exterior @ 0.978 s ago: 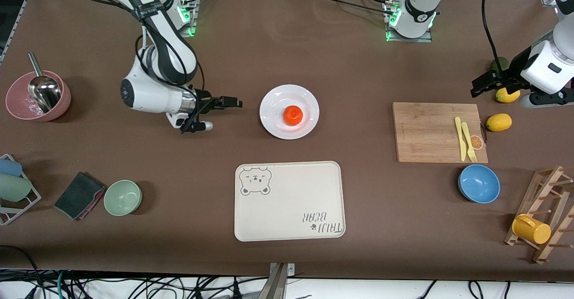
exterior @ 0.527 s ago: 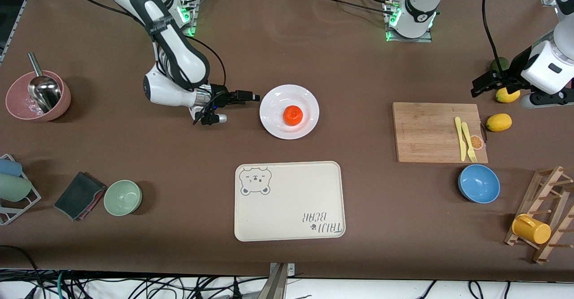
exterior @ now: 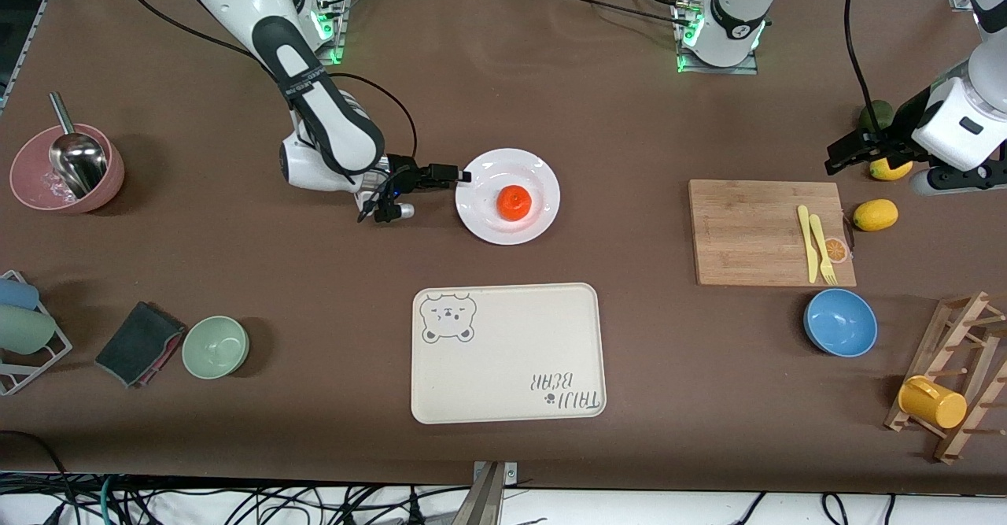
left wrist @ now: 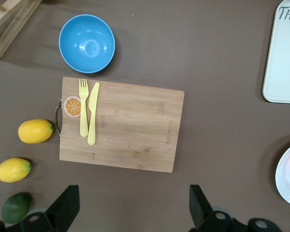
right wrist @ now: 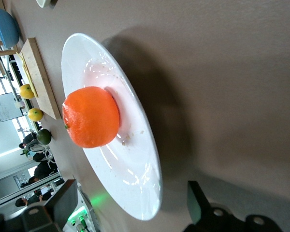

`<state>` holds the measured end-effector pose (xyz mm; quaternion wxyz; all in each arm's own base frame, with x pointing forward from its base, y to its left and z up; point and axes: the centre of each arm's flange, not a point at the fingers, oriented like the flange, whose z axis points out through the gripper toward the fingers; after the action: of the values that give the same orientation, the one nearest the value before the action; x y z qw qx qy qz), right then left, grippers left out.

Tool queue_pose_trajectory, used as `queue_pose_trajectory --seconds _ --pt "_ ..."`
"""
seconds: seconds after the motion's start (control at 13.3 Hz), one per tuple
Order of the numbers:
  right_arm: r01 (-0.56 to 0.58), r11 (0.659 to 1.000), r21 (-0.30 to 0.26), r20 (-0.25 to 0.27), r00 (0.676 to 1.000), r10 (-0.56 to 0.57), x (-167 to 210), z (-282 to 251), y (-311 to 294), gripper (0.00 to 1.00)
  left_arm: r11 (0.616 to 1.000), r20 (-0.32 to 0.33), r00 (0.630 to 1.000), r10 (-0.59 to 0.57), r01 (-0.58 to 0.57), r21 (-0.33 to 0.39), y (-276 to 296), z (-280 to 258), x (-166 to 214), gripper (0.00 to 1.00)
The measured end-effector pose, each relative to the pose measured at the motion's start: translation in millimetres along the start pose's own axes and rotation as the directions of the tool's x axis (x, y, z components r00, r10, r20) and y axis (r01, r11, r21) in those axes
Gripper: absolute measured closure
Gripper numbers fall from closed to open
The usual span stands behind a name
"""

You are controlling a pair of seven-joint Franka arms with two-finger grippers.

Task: Place orange and plate with both arms
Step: 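Reach the right gripper to the white plate rim, then grasp the plate rim with the right gripper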

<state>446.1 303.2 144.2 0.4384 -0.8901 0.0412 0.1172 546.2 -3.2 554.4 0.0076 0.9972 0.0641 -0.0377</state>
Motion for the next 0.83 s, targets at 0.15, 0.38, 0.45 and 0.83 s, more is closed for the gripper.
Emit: queue_pose_trajectory --seconds 0.15,0.38,0.45,0.83 --pt "0.000 1.000 0.003 -0.002 1.000 0.000 3.0 11.4 -3.6 0.00 1.000 0.000 1.000 0.000 0.000 0.000 -0.2 0.0 0.0 0.00" --pt "0.047 0.999 0.005 -0.002 0.999 -0.047 6.5 17.2 -5.7 0.12 1.000 0.000 1.000 0.000 0.000 0.000 -0.2 0.0 0.0 0.00" --pt "0.085 0.996 0.004 -0.002 0.996 -0.085 6.9 17.7 -3.5 0.26 1.000 0.000 1.000 0.000 0.000 0.000 -0.2 0.0 0.0 0.00" --pt "0.225 0.974 0.002 -0.002 0.974 -0.225 18.5 26.3 14.1 0.83 1.000 0.000 1.000 -0.002 0.002 0.000 -0.3 0.0 0.0 0.00"
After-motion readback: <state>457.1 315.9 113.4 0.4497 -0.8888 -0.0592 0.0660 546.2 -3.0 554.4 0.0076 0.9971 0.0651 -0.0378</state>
